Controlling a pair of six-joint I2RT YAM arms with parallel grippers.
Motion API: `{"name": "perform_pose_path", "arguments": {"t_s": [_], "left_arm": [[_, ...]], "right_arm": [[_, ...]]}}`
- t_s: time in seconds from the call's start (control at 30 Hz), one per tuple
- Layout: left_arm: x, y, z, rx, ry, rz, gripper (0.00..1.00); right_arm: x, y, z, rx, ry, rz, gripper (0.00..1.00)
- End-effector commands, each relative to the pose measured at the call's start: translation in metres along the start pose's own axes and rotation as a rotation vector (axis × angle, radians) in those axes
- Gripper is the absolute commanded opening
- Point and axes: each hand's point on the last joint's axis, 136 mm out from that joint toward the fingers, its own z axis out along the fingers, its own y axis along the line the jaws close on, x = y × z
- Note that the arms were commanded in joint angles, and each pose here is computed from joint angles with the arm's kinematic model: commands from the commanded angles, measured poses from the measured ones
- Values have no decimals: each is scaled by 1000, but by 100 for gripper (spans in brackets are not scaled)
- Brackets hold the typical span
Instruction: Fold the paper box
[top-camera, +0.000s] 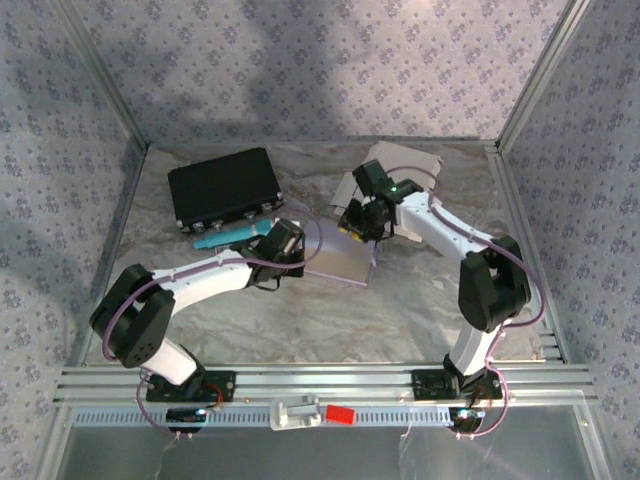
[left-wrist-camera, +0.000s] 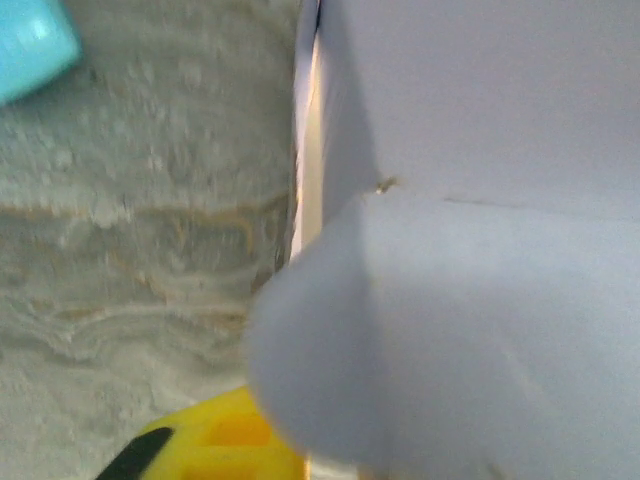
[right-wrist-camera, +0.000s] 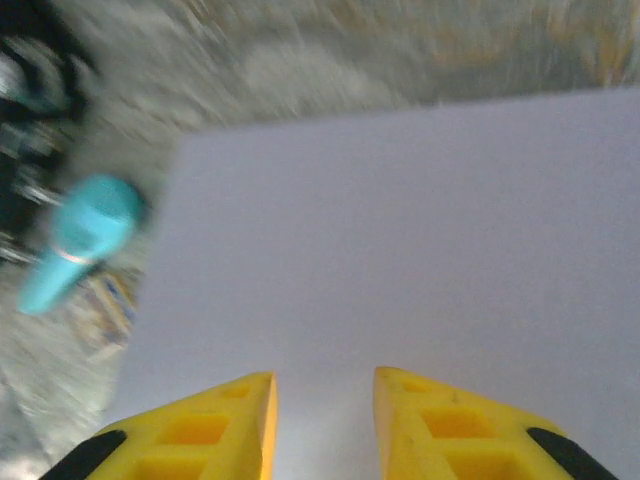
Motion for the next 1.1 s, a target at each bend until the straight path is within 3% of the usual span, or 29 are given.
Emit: {"name": "perform_pose_path", "arguments": {"t_s": [0.0, 0.17, 0.33, 0.4, 0.47, 0.53, 0.8, 1.07], "left_arm": [[27, 5, -7, 14, 62, -59, 26], [44, 13, -23, 22, 75, -100, 31], [26, 11, -66, 52, 11, -149, 36], [15, 13, -84, 46, -19, -179, 44], [7, 17, -95, 34, -19, -214, 51], [-3, 19, -99, 48, 10, -241, 52], [-45, 24, -69, 81, 148, -243, 53], [-60, 17, -18, 71, 269, -161, 55]], "right_arm": [[25, -11, 22, 30, 95, -51, 30], [37, -26, 38, 68, 129, -51, 29], [37, -28, 39, 78, 120, -58, 28], [36, -28, 39, 81, 115, -63, 28], [38, -29, 40, 86, 122, -67, 28], [41, -32, 41, 95, 128, -69, 28], [47, -39, 43, 127, 138, -103, 28], [52, -44, 45, 148, 156, -143, 29]]}}
